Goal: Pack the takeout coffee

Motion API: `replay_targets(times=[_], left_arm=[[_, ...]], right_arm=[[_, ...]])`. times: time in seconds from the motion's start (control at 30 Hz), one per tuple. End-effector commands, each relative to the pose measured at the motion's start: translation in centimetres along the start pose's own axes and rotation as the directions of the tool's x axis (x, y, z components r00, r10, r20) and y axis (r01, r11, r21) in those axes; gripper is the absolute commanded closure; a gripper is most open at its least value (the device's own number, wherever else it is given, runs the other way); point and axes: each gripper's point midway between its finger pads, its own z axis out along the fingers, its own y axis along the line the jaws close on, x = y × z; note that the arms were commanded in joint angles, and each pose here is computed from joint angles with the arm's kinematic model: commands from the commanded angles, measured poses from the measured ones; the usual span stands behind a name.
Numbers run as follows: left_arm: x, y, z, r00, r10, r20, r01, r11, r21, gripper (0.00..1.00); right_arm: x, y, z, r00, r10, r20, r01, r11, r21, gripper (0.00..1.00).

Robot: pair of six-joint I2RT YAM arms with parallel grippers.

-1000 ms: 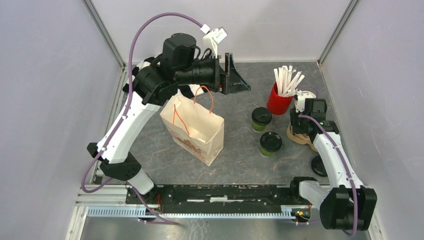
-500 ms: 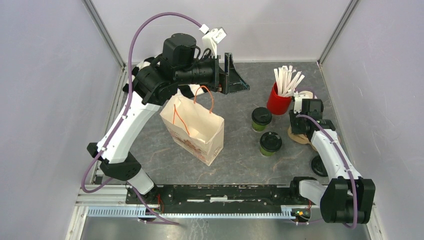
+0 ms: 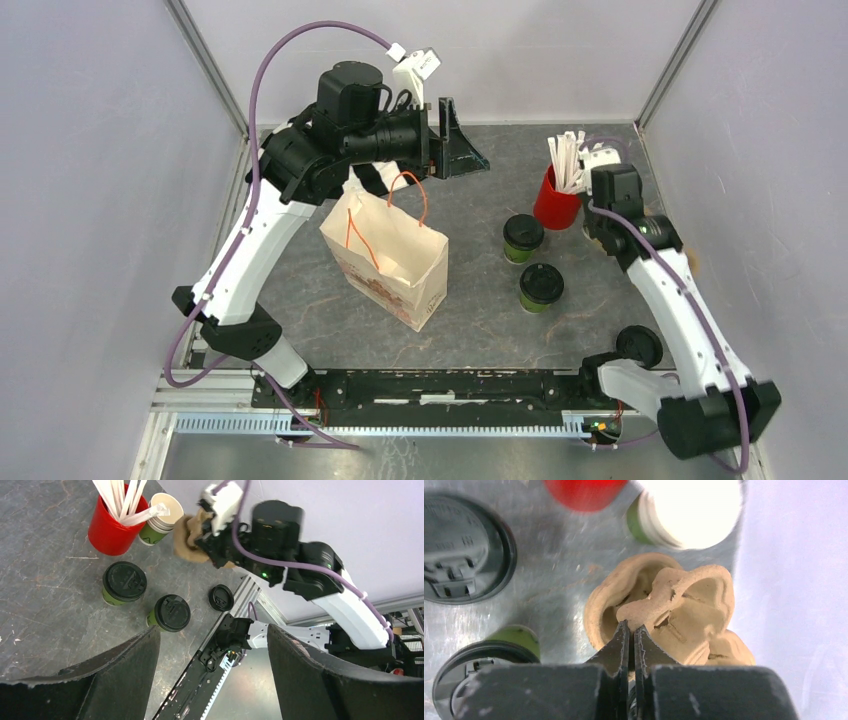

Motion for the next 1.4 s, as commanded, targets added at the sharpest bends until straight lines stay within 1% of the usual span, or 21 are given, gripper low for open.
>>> replay_targets(times=[0.0,0.07,0.13,0.3,0.37,0.43,0.47,0.53,0.6,0.67,0.73,0.8,0.83,0.9,1.0,1.07,1.13,1.2,1.27,1.3,1.37], left_arm=[[-0.9,-1.0,-1.5,0.998,0.044,0.041,-0.045,0.999,0.028,0.16],[-1.0,-1.0,-1.4,0.998,0.043,0.039,-0.044,0.999,0.029,0.16],[-1.1,-1.3,-1.3,0.998,0.043,0.04,-0.045,0.998,0.044,0.16],[-0.8,-0.9,-1.7,0.998,0.048,0.041,-0.049,0.999,0.021,0.16],[-0.6,-1.0,-1.6,0.999,0.043,0.033,-0.045,0.998,0.034,0.17],[-0.7,-1.1,-1.7,0.998,0.05,0.039,-0.051,0.998,0.032,0.17],[-1.0,-1.1,-1.9,0.997,0.056,0.047,-0.057,0.998,0.024,0.17],[-1.2,-1.0,-2.1,0.996,0.062,0.057,-0.063,0.998,0.016,0.16],[-1.0,-1.0,-2.0,0.997,0.056,0.049,-0.057,0.998,0.018,0.17],[-0.9,-1.1,-1.8,0.998,0.053,0.043,-0.054,0.998,0.028,0.17],[-1.0,-0.8,-1.9,0.997,0.054,0.048,-0.055,0.998,0.017,0.17],[-0.9,-0.7,-1.9,0.998,0.051,0.047,-0.051,0.999,0.012,0.17],[-0.8,-0.7,-1.8,0.998,0.046,0.042,-0.047,0.999,0.02,0.17],[-0.9,-0.9,-1.6,0.998,0.042,0.04,-0.043,0.999,0.03,0.17],[-1.3,-0.7,-1.8,0.997,0.047,0.057,-0.048,0.999,0.017,0.17],[-1.3,-0.5,-1.7,0.998,0.043,0.054,-0.044,0.999,0.016,0.17],[-1.2,-0.6,-1.5,0.998,0.036,0.047,-0.037,0.999,0.027,0.17],[-1.3,-0.7,-1.4,0.998,0.033,0.049,-0.034,0.999,0.028,0.17],[-1.3,-0.6,-1.3,0.998,0.032,0.05,-0.033,0.999,0.027,0.17],[-1.4,-0.5,-1.4,0.998,0.032,0.052,-0.034,0.999,0.025,0.17],[-1.4,-0.4,-1.3,0.998,0.031,0.051,-0.033,0.999,0.023,0.17]], right_arm=[[2.2,-4.6,-1.0,0.998,-0.065,0.019,0.058,0.961,0.272,1.0],[4.0,-3.5,1.5,0.995,-0.097,-0.006,0.095,0.958,0.271,1.0],[3.9,-3.3,1.8,0.993,-0.115,-0.031,0.119,0.96,0.254,1.0],[0.7,-1.0,-0.1,0.978,-0.151,0.14,0.142,0.987,0.075,1.0],[3.3,2.1,2.3,0.958,-0.257,0.131,0.265,0.963,-0.051,1.0],[3.1,1.8,1.5,0.977,-0.209,0.051,0.212,0.975,-0.069,1.0],[1.3,1.0,-0.1,0.985,-0.155,0.073,0.159,0.986,-0.05,1.0],[-0.2,0.8,-1.0,0.964,-0.143,0.224,0.152,0.988,-0.024,1.0],[3.6,1.1,2.0,0.959,-0.237,0.152,0.239,0.971,0.008,1.0],[3.3,1.9,1.2,0.974,-0.22,0.058,0.225,0.97,-0.088,1.0],[0.6,2.2,-0.2,0.971,-0.187,0.15,0.202,0.975,-0.095,1.0],[2.2,2.8,1.4,0.948,-0.258,0.185,0.275,0.959,-0.073,1.0],[3.8,3.0,2.4,0.945,-0.307,0.115,0.318,0.944,-0.084,1.0],[3.8,2.0,0.9,0.944,-0.329,-0.031,0.325,0.941,-0.094,1.0],[1.6,0.6,-1.3,0.919,-0.391,0.048,0.387,0.919,0.071,1.0],[6.4,1.2,1.5,0.865,-0.495,-0.08,0.5,0.865,0.05,1.0],[7.6,1.6,1.9,0.854,-0.489,-0.176,0.498,0.867,0.008,1.0],[4.5,1.0,0.2,0.91,-0.407,-0.081,0.412,0.909,0.06,1.0],[2.9,0.3,-0.5,0.923,-0.385,0.015,0.38,0.917,0.119,1.0],[3.7,0.6,0.3,0.907,-0.421,-0.002,0.418,0.902,0.111,1.0],[7.1,1.8,2.3,0.84,-0.528,-0.122,0.534,0.846,0.017,1.0]])
